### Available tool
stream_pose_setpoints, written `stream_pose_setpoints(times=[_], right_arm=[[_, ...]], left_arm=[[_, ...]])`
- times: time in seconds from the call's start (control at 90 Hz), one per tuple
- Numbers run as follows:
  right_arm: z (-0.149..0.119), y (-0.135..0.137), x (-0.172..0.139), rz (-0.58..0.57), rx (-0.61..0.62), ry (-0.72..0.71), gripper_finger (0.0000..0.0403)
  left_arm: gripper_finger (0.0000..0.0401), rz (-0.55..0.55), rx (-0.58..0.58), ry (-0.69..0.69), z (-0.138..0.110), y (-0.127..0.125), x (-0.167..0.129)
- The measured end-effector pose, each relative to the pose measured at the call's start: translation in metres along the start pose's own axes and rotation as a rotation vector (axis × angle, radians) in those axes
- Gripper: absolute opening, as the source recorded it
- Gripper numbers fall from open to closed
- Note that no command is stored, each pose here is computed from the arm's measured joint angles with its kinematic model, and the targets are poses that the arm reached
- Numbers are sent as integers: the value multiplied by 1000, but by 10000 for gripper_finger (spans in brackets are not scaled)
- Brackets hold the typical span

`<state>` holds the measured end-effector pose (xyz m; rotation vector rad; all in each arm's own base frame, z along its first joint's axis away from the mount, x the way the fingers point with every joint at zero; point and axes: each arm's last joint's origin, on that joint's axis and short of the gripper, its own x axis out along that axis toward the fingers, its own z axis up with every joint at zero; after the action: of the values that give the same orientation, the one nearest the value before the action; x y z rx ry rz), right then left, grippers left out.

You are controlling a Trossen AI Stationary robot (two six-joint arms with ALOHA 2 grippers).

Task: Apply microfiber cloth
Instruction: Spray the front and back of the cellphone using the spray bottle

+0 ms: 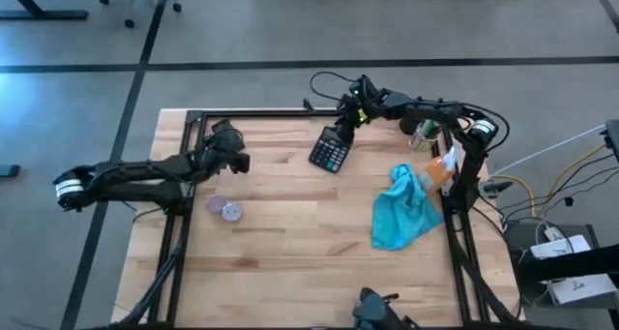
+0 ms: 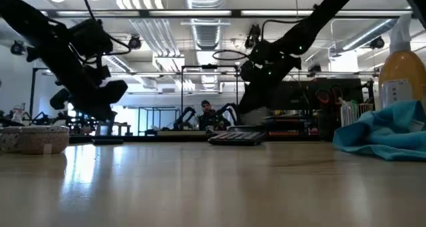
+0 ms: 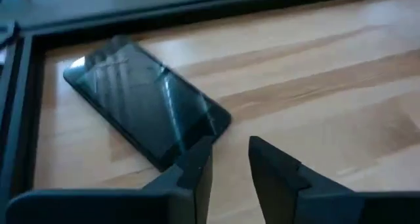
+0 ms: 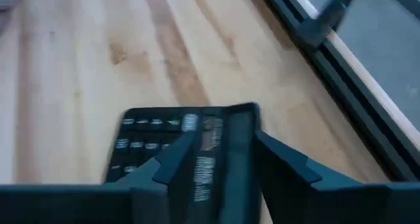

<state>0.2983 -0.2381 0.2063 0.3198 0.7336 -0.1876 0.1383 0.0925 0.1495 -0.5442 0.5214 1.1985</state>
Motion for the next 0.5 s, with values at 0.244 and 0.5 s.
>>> stream_pose_setpoints(times=[0.244, 0.5], right_arm=[[11, 62, -18, 94, -126, 21, 139], [10, 128, -15, 212, -229, 34, 113]], left_arm=[[96, 118, -52, 68, 3, 17, 32], [98, 115, -20, 93, 0, 16, 48]])
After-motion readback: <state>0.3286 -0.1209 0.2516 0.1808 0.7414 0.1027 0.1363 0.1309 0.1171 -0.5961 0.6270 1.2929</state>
